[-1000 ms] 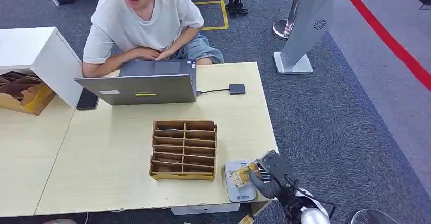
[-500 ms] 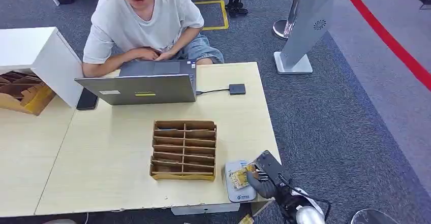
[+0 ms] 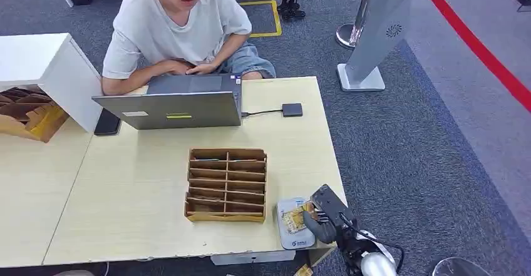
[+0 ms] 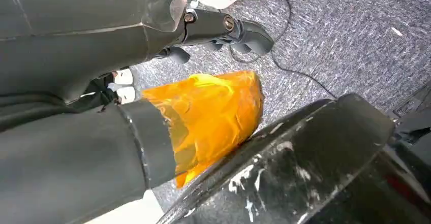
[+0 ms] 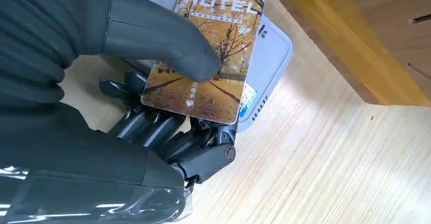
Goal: Pass the card to the sensor for recognition and then transmit it.
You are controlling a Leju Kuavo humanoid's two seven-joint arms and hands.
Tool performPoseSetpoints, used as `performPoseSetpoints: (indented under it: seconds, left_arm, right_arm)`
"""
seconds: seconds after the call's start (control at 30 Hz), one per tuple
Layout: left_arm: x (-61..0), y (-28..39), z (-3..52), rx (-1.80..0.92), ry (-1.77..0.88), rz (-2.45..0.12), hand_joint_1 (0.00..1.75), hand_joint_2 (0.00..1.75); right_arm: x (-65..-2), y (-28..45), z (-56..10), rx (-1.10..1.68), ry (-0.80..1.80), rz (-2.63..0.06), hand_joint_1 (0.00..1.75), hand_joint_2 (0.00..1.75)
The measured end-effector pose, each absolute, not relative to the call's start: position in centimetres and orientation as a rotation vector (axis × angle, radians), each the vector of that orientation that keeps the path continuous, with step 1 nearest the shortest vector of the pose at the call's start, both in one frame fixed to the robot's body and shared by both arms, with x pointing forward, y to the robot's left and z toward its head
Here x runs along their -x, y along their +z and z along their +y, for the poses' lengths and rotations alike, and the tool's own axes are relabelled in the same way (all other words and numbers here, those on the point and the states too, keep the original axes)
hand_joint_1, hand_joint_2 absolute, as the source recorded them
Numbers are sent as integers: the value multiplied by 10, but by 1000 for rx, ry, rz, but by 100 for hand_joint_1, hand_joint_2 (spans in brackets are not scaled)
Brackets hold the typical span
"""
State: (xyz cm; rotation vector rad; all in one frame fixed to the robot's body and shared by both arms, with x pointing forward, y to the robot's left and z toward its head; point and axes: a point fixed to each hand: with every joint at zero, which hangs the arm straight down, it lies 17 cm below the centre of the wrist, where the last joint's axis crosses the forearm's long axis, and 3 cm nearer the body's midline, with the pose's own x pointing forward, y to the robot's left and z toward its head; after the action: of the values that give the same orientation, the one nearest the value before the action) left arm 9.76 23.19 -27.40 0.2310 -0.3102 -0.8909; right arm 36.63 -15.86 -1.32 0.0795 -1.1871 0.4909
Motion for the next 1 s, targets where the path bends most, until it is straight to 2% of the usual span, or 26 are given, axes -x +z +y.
performPoseSetpoints:
  seconds: [0.67,1.0]
  left_arm:
    - [-97,-274,232,-232,-891,-309,0,0]
    - [-97,-274,233,-237,-889,-304,0,0]
  right_arm:
    - [-368,-15,-159,-55,501,-1186,175,175]
    - [-377,-15,-167,84,566,-1183,175,175]
